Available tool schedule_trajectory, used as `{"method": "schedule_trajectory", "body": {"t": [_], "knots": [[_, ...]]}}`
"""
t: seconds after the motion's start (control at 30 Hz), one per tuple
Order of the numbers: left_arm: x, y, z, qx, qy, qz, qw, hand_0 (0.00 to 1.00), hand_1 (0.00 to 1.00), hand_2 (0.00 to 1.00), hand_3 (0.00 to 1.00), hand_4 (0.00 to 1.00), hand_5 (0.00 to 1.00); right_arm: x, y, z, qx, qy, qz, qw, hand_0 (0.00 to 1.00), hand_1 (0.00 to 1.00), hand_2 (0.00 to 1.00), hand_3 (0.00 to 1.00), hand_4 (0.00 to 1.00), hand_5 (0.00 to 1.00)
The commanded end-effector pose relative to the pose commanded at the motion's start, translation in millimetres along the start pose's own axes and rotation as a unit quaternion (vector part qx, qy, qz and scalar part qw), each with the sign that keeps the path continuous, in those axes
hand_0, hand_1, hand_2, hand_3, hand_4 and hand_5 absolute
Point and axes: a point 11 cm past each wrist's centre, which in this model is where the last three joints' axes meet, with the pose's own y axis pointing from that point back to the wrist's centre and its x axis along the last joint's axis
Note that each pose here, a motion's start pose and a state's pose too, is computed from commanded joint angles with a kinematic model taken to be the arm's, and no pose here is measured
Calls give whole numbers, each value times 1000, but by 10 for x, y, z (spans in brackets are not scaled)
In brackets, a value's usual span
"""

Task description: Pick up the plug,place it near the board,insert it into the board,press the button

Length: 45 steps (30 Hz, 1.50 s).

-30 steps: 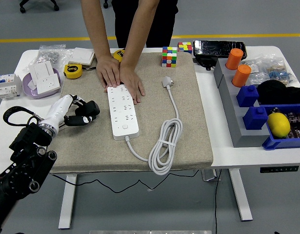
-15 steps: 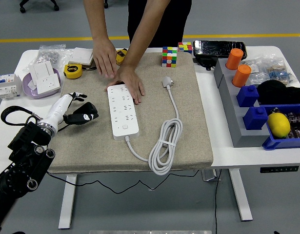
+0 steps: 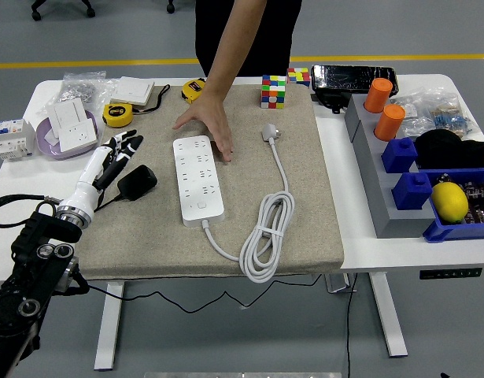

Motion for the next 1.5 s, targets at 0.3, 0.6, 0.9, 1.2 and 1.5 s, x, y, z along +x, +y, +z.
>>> {"method": "schedule_trajectory", "body": {"t": [0.3, 0.6, 0.9, 1.2, 1.5], "knots": [[392, 177, 217, -62, 208, 85, 973, 941, 933, 903, 889, 998, 998, -40, -1, -4, 0, 6, -5, 1000, 828, 759, 756, 784, 998, 848], [478, 380, 417, -99, 264, 120, 952, 820, 809, 786, 785, 998, 998, -96, -1, 14, 0, 20, -11, 1000, 828, 759, 755, 784, 998, 846], [389, 543, 296, -73, 199, 118, 970, 807, 799, 779, 777, 998, 998, -116, 0, 130, -9, 31, -14, 999, 828, 760, 755, 786, 998, 843], [314, 553, 254, -62, 176, 106, 977, 798, 795, 779, 776, 998, 998, -76, 2, 181, -12, 36, -13, 999, 829, 760, 755, 786, 998, 836], [306, 631, 148, -43, 151, 102, 982, 797, 796, 779, 775, 998, 998, -99, 4, 242, -18, 42, -16, 999, 829, 760, 755, 787, 998, 837]]}}
